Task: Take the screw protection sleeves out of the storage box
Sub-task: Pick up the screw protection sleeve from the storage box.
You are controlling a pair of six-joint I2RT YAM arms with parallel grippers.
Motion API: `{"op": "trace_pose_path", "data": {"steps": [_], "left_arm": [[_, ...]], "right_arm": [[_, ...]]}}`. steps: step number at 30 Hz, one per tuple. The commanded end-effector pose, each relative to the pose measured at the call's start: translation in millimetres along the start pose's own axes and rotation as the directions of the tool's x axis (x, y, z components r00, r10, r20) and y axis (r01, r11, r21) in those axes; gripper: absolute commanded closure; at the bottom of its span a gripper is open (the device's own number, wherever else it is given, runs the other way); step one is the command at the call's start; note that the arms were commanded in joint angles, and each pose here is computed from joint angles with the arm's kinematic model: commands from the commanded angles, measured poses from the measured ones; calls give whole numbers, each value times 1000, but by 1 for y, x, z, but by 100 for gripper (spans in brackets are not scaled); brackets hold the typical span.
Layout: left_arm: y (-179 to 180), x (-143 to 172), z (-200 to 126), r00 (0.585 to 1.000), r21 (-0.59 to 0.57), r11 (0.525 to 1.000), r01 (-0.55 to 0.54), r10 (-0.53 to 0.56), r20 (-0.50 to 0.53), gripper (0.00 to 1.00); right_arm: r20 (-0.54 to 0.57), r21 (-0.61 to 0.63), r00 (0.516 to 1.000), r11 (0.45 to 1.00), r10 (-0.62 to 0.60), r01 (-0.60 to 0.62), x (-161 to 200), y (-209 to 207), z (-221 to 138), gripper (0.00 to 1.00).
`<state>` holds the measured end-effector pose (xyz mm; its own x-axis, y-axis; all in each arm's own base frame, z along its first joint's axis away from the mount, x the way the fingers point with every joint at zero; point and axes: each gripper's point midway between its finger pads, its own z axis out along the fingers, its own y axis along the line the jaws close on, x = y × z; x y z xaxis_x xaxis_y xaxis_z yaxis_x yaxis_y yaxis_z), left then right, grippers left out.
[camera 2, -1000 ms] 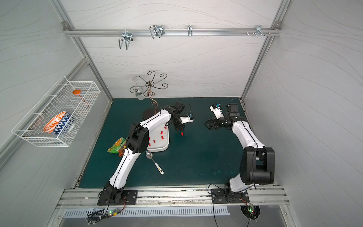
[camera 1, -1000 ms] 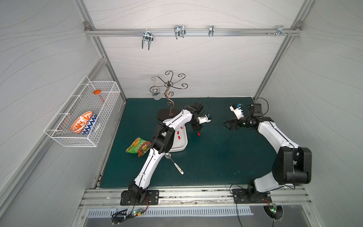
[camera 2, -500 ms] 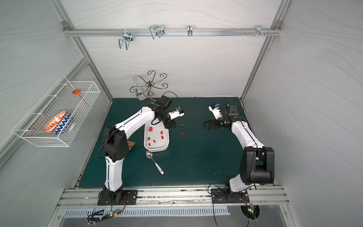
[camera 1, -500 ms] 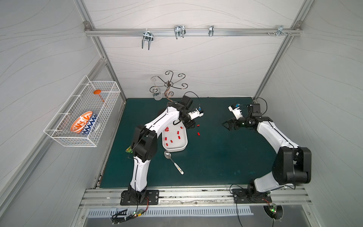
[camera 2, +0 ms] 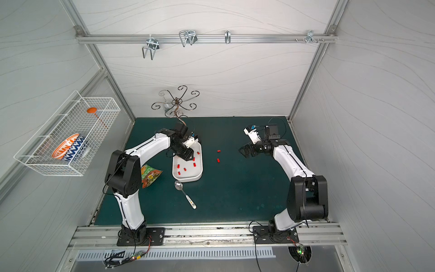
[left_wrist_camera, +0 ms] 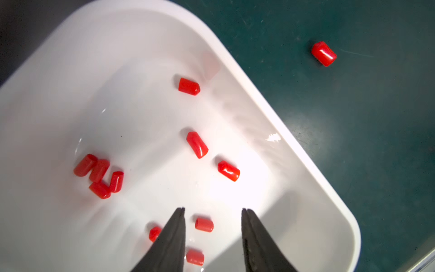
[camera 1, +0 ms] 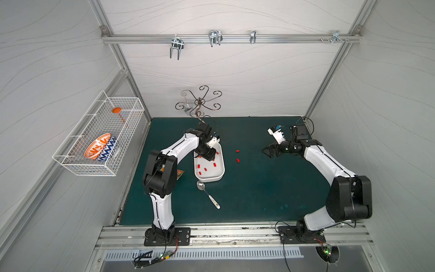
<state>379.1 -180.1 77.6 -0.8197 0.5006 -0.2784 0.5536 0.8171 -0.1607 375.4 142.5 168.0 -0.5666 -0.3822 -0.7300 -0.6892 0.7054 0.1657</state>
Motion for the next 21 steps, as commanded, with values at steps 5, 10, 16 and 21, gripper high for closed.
{"op": "trace_pose_path", "data": {"steps": [5, 10, 16, 21], "left_arm": [[4, -15, 18, 999, -46, 998, 36, -35, 28, 56], [12, -19, 28, 999, -78, 996, 47, -46, 18, 56], [17, -22, 41, 999, -96, 994, 53, -53, -3, 56], [20, -27, 47, 998, -103, 992, 67, -67, 6, 56]], "right_arm": [[21, -7, 999, 1000, -25, 25, -8, 2, -3, 1], [16, -17, 1000, 1000, -16, 16, -6, 3, -1, 1], [15, -17, 1000, 1000, -18, 18, -6, 3, -1, 1], [23, -14, 999, 1000, -24, 25, -9, 4, -3, 1]]}}
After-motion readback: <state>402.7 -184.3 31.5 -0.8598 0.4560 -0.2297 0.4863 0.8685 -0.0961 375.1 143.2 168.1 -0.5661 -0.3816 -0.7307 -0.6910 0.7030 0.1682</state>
